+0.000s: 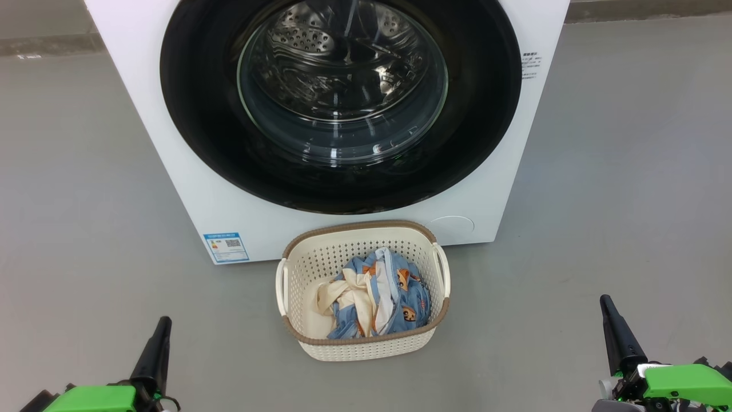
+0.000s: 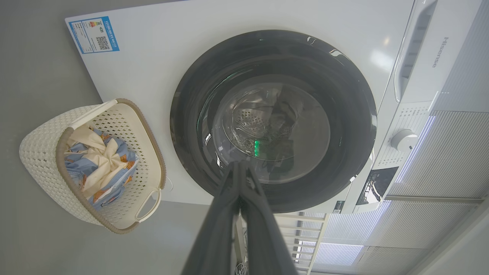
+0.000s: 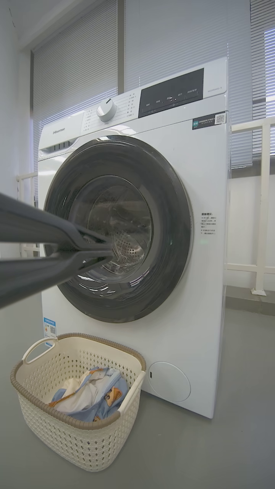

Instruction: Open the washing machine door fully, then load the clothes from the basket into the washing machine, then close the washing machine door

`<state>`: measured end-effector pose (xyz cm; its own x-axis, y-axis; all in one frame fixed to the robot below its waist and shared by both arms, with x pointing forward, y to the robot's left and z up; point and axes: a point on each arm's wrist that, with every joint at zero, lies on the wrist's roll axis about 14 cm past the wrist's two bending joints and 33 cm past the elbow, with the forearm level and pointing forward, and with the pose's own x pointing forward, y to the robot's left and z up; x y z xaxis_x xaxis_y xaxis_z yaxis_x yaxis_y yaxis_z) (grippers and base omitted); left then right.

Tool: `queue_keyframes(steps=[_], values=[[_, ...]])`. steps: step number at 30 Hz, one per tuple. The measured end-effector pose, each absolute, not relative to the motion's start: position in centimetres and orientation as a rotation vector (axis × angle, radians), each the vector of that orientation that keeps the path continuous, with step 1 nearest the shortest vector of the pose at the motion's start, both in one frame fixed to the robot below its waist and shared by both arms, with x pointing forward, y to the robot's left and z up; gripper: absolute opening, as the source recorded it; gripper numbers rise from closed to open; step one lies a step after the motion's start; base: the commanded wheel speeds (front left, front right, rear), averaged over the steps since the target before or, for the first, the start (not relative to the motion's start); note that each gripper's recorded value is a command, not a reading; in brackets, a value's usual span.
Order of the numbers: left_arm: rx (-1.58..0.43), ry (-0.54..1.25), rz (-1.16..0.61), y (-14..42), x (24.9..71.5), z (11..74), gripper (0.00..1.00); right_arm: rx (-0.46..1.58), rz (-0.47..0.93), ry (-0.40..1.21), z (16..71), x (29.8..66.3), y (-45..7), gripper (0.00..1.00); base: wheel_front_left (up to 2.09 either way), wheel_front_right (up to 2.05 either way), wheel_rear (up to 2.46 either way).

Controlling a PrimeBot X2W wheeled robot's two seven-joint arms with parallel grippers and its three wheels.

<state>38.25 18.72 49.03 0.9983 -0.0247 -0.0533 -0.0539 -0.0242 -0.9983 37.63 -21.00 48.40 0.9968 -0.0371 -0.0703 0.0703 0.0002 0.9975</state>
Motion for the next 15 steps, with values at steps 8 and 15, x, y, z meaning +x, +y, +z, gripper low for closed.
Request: queue_keyframes(steps=[8,15], values=[[-1.595,0.061,0.023,18.72,38.25,49.03,0.00,1.568,-0.084,0.026,48.39,37.63,-21.00,0.00,0.00,0.00,0.00],[-1.595,0.061,0.023,18.72,38.25,49.03,0.00,1.568,-0.085,0.026,48.39,37.63,-21.00,0.00,0.00,0.00,0.00]])
